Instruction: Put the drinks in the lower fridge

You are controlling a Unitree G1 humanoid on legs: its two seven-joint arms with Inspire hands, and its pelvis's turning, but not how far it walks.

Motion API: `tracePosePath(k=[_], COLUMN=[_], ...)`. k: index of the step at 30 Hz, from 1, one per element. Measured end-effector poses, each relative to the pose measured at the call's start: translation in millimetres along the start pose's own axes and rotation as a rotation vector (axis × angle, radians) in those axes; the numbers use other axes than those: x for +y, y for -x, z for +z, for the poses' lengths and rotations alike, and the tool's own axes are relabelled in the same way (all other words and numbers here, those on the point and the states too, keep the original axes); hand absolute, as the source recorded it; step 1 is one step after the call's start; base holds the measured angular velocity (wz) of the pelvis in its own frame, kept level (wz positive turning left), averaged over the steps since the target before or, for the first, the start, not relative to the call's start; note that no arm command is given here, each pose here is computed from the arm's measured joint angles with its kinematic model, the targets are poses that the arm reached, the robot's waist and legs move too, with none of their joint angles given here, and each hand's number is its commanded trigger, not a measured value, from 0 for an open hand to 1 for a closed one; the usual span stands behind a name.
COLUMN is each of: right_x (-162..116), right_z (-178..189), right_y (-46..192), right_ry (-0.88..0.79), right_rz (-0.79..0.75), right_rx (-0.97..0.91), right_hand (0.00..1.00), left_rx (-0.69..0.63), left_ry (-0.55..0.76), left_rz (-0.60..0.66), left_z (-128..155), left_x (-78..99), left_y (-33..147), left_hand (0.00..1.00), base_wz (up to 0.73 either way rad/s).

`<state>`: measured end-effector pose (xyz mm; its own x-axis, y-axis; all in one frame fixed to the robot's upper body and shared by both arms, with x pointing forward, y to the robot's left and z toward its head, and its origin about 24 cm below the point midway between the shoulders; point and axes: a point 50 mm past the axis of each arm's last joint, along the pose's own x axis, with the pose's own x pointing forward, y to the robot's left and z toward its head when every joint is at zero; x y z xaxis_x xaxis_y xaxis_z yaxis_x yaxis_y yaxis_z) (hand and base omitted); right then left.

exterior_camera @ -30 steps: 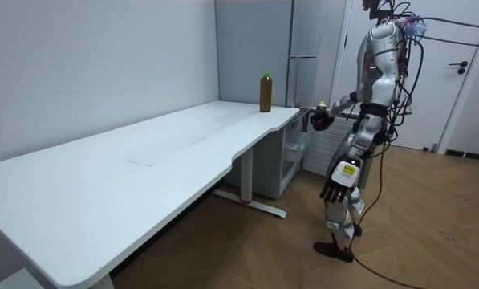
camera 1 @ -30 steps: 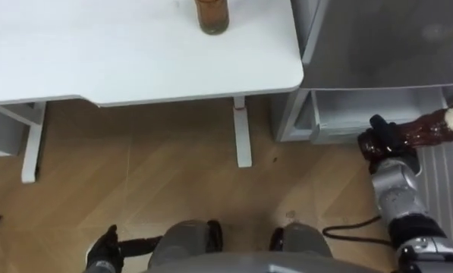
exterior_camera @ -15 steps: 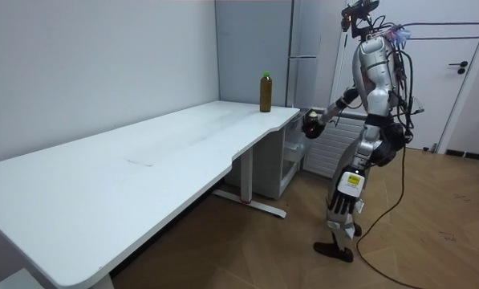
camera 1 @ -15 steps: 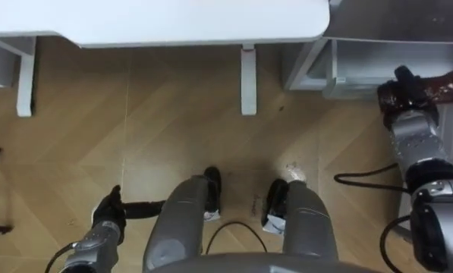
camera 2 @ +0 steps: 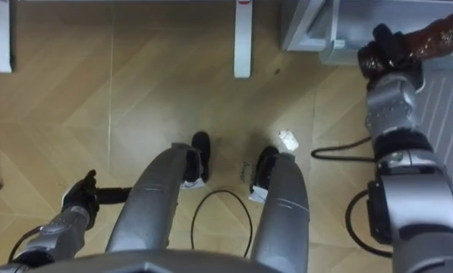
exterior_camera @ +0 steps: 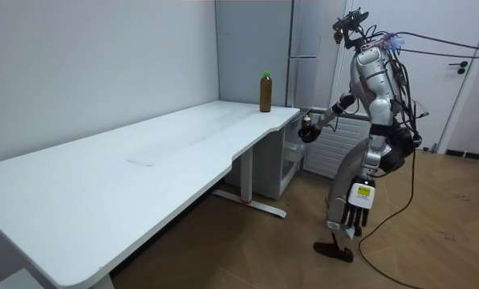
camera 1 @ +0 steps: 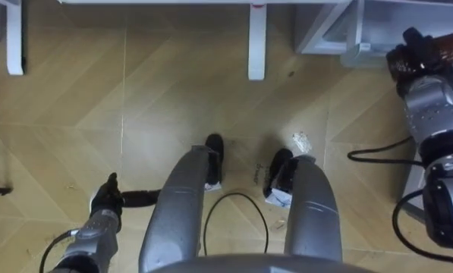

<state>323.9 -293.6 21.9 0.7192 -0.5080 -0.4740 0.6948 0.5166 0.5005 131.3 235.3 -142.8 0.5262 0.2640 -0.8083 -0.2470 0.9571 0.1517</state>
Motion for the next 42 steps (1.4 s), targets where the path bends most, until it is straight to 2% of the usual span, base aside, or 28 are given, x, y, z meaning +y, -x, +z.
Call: tracePosePath(k=[4,9,19,20,21,32,42], right_x=[10.0,32.8,57.2,60.1,63.3,65.0,56.6], right_z=[5.5,21.9,28.2,28.9,29.8,28.6,24.5], right_y=[0.5,2.5,7.7,8.7,10.1,10.7,6.5], right_ry=[0.002,-0.092,-0.213,-0.233,-0.255,-0.358,-0.369], right_rz=[0.027,0.089,0.165,0.176,0.191,0.195,0.186], right_rx=[-0.012,-0.022,0.027,0.035,0.042,0.09,0.099], right_hand=[1.0,1.0,1.0,0.46,0.0,0.0,0.0], left_rx=[0.01,0.038,0.067,0.067,0.068,0.073,0.075], left_ry=[-0.04,-0.089,-0.098,-0.103,-0.113,-0.132,-0.136], left_rz=[-0.005,0.018,0.035,0.039,0.04,0.035,0.037], left_z=[-2.6,-6.4,-8.9,-9.0,-9.7,-10.2,-10.0], left_x=[2.1,8.1,8.1,7.9,7.0,5.1,7.1], left_y=[0.4,1.1,1.4,1.4,1.6,2.4,2.7], left_hand=[0.0,0.0,0.0,0.0,0.0,0.0,0.0], base_wz=[0.02,0.03,0.0,0.0,0.0,-0.01,0.0])
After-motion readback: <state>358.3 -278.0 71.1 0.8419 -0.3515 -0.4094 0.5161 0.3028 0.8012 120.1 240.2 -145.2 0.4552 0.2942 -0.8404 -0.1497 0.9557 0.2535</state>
